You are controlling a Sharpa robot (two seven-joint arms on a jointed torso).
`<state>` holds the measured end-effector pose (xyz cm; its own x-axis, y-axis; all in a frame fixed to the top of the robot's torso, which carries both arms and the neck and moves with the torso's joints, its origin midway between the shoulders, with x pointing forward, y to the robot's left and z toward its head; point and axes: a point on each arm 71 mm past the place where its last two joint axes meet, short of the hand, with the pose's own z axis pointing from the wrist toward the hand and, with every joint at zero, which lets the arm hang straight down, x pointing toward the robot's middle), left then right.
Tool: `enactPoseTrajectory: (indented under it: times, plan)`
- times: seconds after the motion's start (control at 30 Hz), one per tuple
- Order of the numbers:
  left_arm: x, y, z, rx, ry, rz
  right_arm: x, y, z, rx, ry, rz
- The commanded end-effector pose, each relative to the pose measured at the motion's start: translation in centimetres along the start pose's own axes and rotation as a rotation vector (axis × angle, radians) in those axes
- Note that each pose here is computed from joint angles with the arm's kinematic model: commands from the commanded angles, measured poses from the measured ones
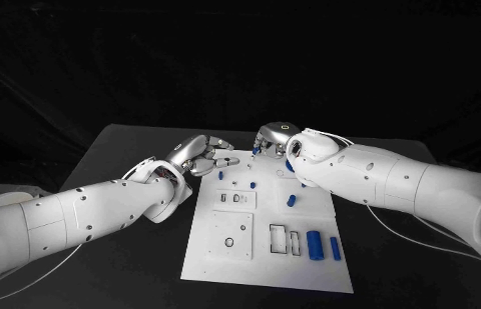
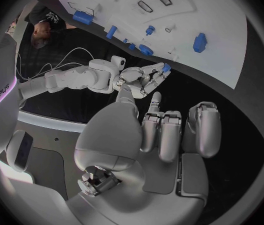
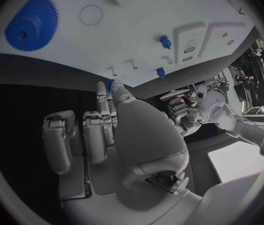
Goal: Assemble the parts on the task board
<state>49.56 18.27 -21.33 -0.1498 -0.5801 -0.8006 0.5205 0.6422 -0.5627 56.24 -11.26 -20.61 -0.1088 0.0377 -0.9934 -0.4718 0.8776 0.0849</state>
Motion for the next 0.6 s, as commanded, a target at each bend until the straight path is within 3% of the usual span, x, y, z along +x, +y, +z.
enactPoseTrajectory:
  times: [0.03,0.6]
  plan:
    - [-0.18,-0.3,0.1,0.019,-0.015,0.009,0.18,0.09,0.02,-0.015,0.019,-0.035]
    - [-0.48,-0.23,0.11,0.016,-0.022,0.014,0.27,0.31,0.16,-0.014,0.023,-0.033]
